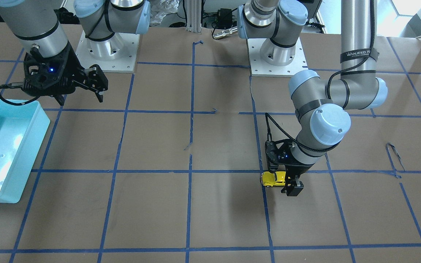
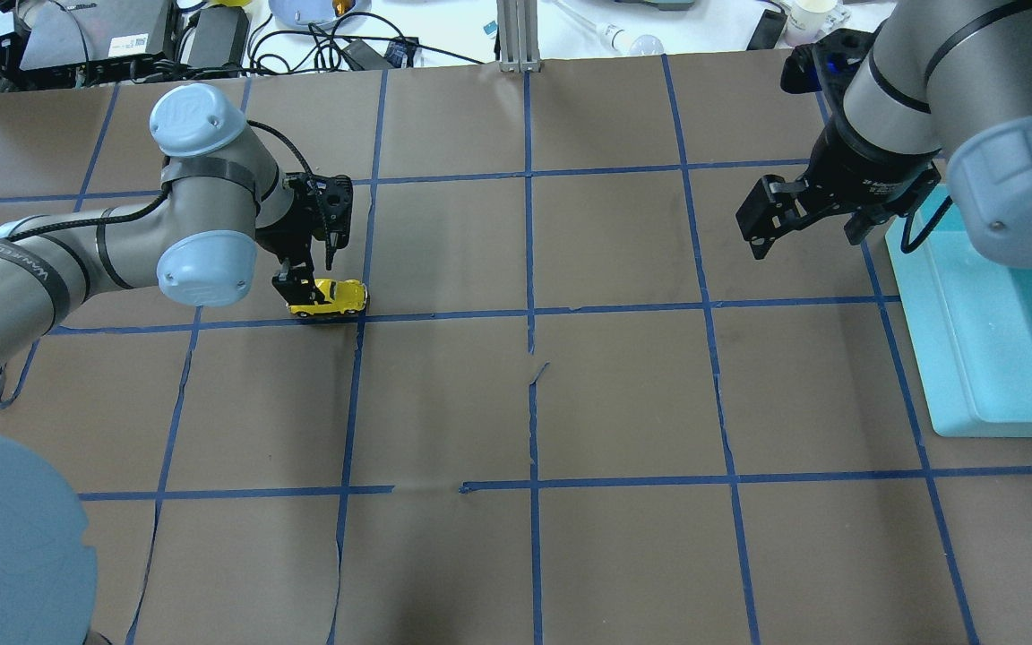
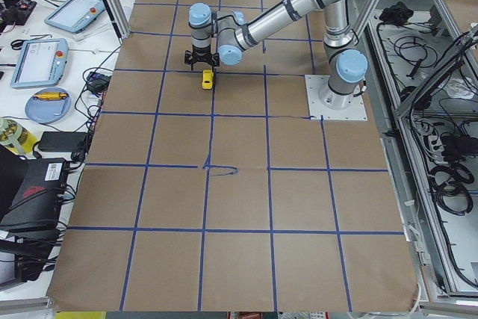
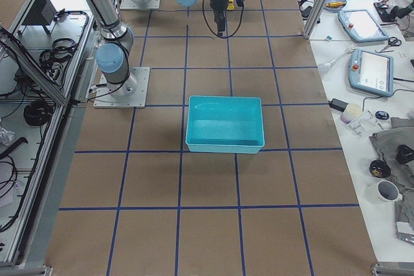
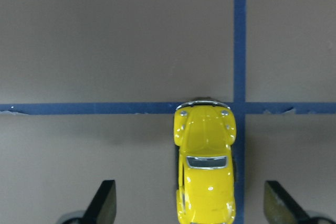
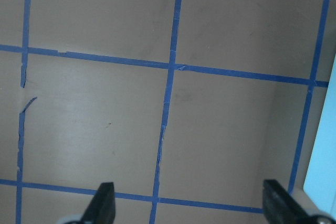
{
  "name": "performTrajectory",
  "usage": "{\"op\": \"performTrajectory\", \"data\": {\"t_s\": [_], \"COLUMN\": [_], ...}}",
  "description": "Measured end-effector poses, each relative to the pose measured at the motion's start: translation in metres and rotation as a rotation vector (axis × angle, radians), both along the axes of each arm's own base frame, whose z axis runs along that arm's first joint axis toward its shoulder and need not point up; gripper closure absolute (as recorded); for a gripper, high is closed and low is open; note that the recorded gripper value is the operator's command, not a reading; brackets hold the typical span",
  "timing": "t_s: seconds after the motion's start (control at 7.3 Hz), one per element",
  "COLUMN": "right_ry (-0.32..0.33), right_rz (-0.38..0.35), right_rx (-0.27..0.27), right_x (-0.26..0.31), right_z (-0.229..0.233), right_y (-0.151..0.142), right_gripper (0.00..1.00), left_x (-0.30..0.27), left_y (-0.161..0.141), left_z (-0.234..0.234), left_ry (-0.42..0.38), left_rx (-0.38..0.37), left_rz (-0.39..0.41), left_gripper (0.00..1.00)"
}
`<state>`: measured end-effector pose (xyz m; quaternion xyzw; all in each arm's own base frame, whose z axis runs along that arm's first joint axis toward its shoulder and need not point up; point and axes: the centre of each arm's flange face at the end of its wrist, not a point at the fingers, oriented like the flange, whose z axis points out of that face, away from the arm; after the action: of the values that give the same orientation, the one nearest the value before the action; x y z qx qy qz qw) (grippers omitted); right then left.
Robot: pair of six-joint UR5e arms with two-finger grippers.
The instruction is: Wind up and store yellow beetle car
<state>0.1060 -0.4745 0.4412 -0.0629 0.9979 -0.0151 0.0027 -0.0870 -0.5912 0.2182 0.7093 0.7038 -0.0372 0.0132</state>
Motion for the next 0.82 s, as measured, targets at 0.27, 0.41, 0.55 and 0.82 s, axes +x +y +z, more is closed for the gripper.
{"op": "performTrajectory", "data": {"t_s": [0.27, 0.41, 0.55, 0.82], "right_ry": [-0.004, -0.004, -0.003, -0.003], "right_rz": [0.0, 0.0, 0.0, 0.0], "right_rx": [0.0, 0.0, 0.0, 0.0], "right_x": [0.001, 0.001, 0.0, 0.0], "right_z": [0.0, 0.0, 0.0, 0.0], "right_y": [0.0, 0.0, 0.0, 0.0], "right_gripper": [0.0, 0.0, 0.0, 0.0], "left_x": [0.01, 0.016, 0.019, 0.021], "left_y": [0.003, 0.004, 0.003, 0.004], "left_z": [-0.01, -0.014, -0.018, -0.022], "left_ry": [0.016, 0.036, 0.048, 0.053], "left_rx": [0.016, 0.022, 0.027, 0.038], "left_rz": [0.015, 0.017, 0.019, 0.019], "left_gripper": [0.07, 0.1, 0.13, 0.15]}}
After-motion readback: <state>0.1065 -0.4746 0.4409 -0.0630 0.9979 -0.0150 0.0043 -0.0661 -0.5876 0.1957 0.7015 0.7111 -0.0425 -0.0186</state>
